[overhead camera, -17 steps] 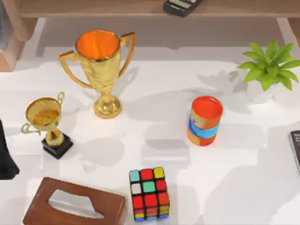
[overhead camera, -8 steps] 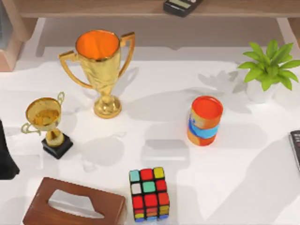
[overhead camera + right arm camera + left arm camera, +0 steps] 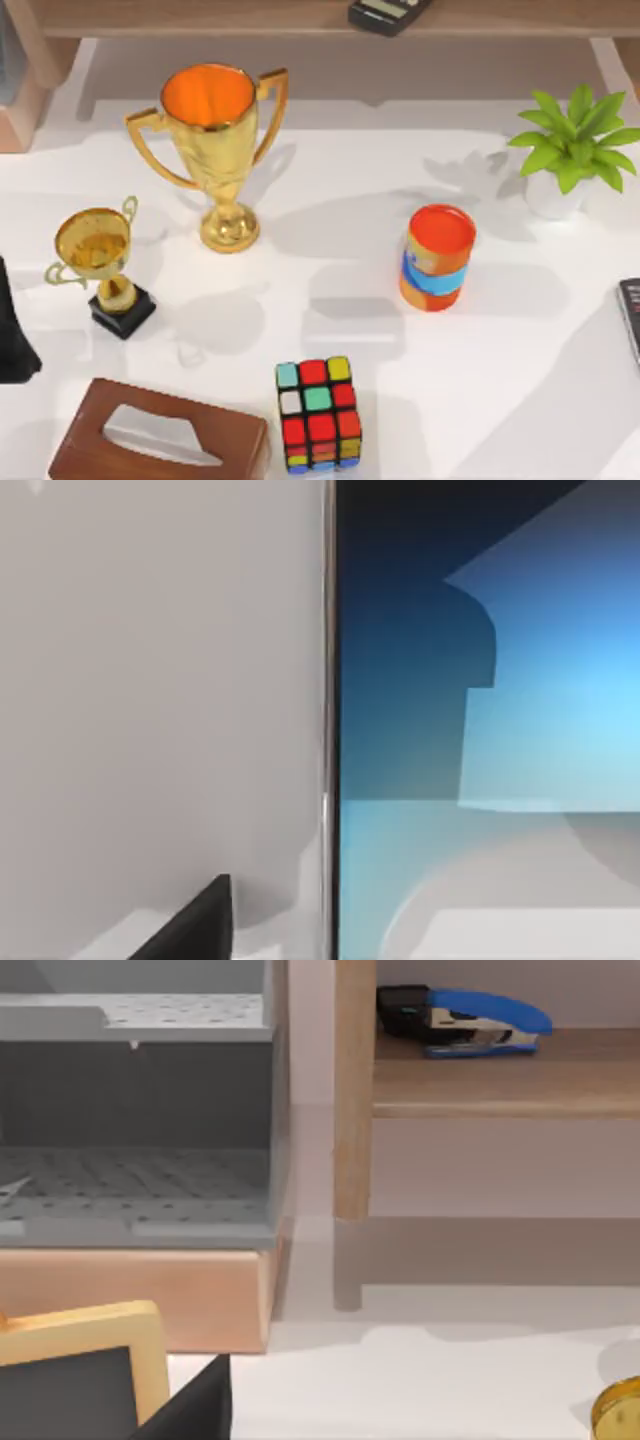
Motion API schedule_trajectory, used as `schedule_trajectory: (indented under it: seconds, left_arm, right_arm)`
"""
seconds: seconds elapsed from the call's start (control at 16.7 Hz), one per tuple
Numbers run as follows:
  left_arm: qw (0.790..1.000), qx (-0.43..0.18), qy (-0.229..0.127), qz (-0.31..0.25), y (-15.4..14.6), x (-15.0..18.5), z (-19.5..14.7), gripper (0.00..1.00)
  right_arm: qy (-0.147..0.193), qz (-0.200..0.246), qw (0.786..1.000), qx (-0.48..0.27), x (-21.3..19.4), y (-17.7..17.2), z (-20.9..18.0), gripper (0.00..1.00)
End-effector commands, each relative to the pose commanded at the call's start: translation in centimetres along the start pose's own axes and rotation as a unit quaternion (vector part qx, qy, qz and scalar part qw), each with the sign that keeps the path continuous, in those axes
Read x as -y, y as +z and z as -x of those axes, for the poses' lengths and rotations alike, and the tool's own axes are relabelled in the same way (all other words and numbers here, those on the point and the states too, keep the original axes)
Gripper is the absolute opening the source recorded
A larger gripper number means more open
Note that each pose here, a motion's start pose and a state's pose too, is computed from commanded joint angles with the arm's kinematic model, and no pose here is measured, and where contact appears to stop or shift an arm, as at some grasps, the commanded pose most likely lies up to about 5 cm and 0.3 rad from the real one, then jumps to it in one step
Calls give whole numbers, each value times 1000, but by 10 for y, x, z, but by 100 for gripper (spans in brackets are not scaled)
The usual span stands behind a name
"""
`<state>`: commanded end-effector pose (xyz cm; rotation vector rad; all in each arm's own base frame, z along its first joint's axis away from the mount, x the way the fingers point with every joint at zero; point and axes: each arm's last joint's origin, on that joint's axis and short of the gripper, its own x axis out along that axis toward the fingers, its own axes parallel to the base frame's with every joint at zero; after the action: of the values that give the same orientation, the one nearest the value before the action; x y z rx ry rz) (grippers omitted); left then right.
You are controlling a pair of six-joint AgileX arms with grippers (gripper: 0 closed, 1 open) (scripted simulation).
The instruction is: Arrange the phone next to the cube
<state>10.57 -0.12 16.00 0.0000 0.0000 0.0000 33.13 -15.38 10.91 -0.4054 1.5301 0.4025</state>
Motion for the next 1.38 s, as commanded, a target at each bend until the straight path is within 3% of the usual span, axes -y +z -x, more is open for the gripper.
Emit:
schedule_trajectory:
  seconds: [0.3,1.08,1.38]
  left_arm:
    - [1000,0,0,0,0,0,0,100]
    - [1000,0,0,0,0,0,0,100]
    - [1000,0,0,0,0,0,0,100]
  right_arm:
    - [1,0,1000,-1,0,0,-6,100]
    - [1,0,1000,-1,0,0,-6,2]
    - [1,0,1000,-1,0,0,-6,0]
